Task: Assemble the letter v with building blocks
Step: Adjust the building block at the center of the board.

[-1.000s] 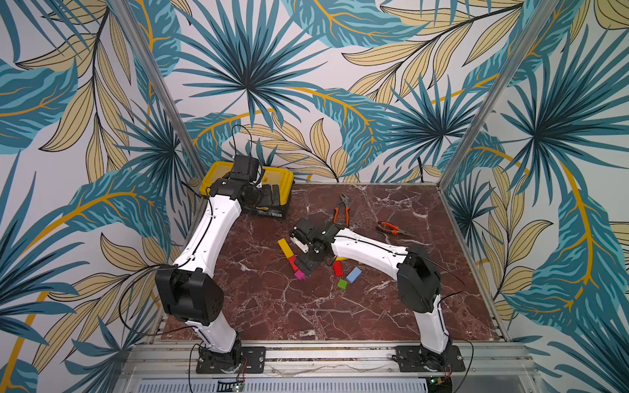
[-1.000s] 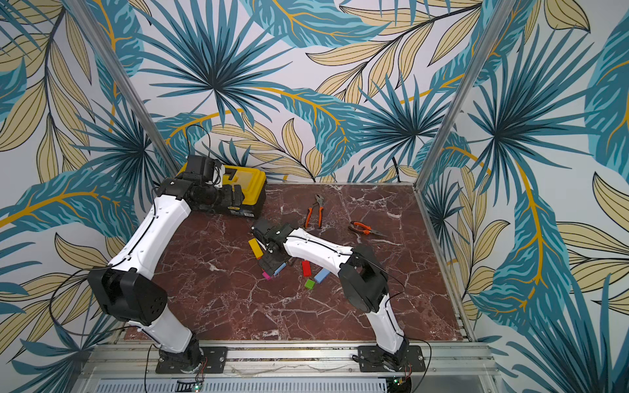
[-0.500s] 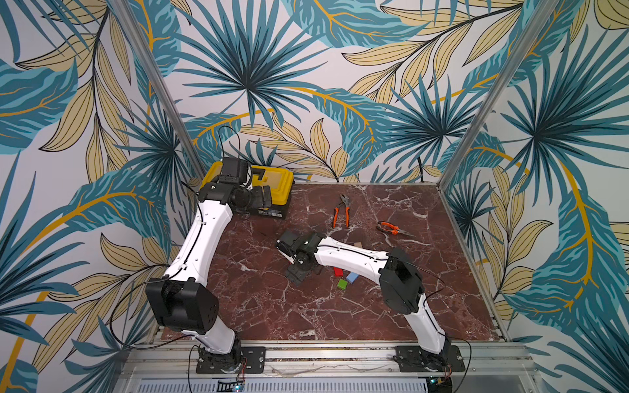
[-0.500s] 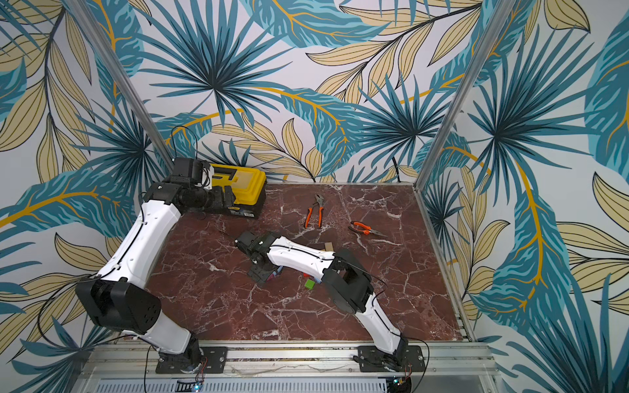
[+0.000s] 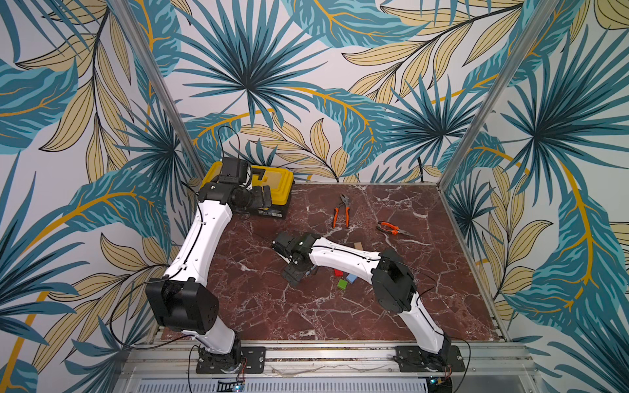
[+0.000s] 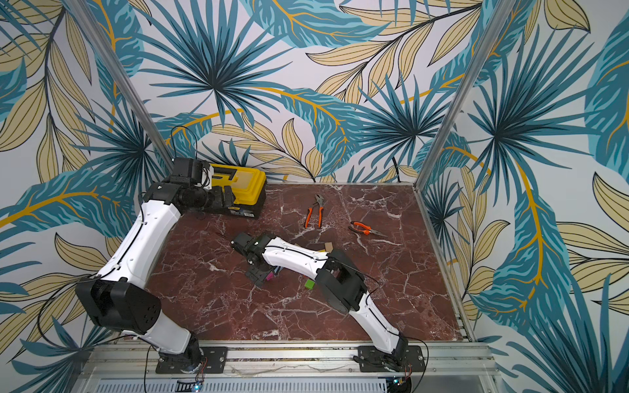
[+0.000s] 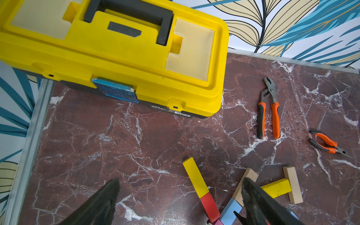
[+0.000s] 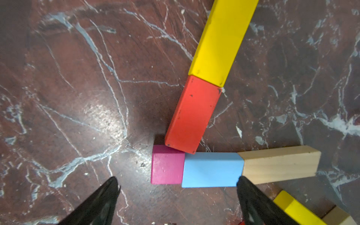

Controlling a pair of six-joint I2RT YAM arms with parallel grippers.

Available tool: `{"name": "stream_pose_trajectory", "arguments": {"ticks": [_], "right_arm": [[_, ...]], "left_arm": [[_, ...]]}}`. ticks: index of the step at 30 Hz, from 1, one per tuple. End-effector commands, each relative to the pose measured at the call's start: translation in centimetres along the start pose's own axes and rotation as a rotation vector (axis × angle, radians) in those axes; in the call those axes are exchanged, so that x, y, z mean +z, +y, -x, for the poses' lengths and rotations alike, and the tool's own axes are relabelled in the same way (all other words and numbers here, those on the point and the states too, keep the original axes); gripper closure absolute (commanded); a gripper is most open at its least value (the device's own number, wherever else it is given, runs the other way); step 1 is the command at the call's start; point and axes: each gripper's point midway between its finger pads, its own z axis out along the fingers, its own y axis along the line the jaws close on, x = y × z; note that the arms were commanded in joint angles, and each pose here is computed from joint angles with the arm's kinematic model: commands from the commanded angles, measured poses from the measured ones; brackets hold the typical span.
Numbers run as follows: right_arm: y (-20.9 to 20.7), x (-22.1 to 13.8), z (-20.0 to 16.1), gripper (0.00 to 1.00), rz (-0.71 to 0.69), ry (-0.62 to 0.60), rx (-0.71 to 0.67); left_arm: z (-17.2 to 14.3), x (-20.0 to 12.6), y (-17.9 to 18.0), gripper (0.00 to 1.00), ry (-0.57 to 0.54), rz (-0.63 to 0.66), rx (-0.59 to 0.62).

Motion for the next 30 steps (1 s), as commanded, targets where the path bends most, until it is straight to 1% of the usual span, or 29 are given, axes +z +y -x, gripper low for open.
{"name": "stream_pose_trajectory", "arguments": {"ticks": [1, 11, 17, 30], "right_arm": [[0.1, 1.2, -0.8, 0.04, -0.023, 0.049, -0.01], [0.1, 1.9, -1.6, 0.04, -0.03, 0.085, -0.021], [-0.6, 2.1, -1.5, 0.04, -0.07, 0.082, -0.019], [-1.3, 2.9, -1.6, 0.04, -0.095, 0.093, -0.012]], "left_arm": [[0.1, -0.6, 0.3, 0.01, -0.015, -0.004, 0.002], [0.0, -0.4, 0.4, 0.01, -0.011, -0.002, 0.001], [0.1, -0.4, 0.4, 0.01, -0.011, -0.004, 0.0], [0.0, -0.4, 0.4, 0.01, -0.009, -0.008, 0.001]]}}
